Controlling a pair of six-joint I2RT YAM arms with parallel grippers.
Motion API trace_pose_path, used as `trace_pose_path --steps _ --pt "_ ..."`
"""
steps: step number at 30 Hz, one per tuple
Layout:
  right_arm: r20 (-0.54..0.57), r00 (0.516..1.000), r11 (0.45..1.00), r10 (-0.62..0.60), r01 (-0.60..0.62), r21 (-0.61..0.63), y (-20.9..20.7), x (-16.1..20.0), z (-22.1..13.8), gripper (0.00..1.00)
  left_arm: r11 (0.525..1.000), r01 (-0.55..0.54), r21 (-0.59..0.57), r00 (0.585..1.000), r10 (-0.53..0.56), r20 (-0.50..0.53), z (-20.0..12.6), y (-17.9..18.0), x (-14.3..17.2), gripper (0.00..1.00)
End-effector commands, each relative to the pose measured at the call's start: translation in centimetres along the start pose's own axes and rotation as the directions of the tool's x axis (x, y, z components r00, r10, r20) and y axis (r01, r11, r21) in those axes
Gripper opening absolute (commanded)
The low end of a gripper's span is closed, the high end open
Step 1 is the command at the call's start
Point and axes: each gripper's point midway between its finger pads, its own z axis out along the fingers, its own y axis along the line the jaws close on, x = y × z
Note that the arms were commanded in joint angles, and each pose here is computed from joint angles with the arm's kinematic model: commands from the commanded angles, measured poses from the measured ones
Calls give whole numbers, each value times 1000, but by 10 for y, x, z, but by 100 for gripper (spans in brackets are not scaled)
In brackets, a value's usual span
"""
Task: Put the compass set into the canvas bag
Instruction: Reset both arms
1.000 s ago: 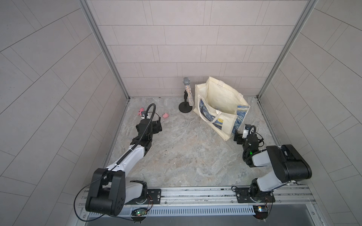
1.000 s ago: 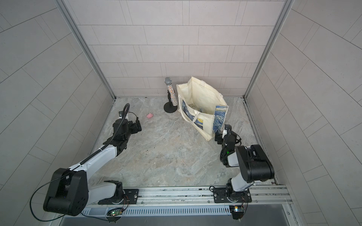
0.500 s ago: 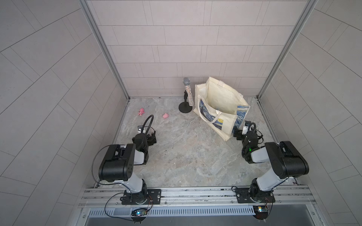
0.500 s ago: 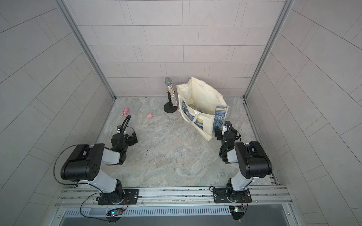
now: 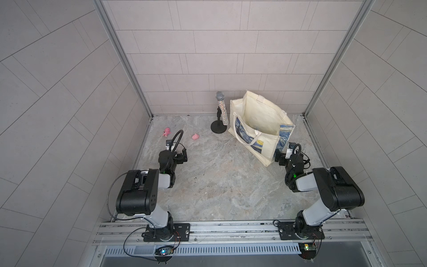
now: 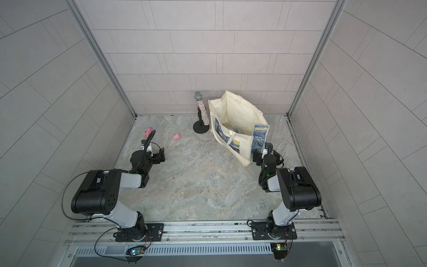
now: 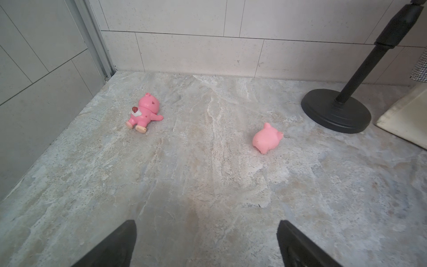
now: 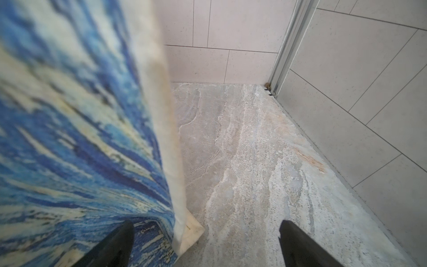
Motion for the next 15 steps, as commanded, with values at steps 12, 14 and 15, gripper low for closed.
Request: trace_pose_path --steps 12,14,15 --pt "-35 997 997 -75 74 -29 14 -3 5 99 1000 -17 14 1000 17 8 0 -2 0 100" --pt "-40 996 997 -78 77 -30 14 -2 5 99 1000 -17 14 1000 17 9 0 -2 0 100" --pt "-37 996 997 -77 76 -30 14 -3 5 99 1000 -18 14 1000 17 12 0 -3 -1 100"
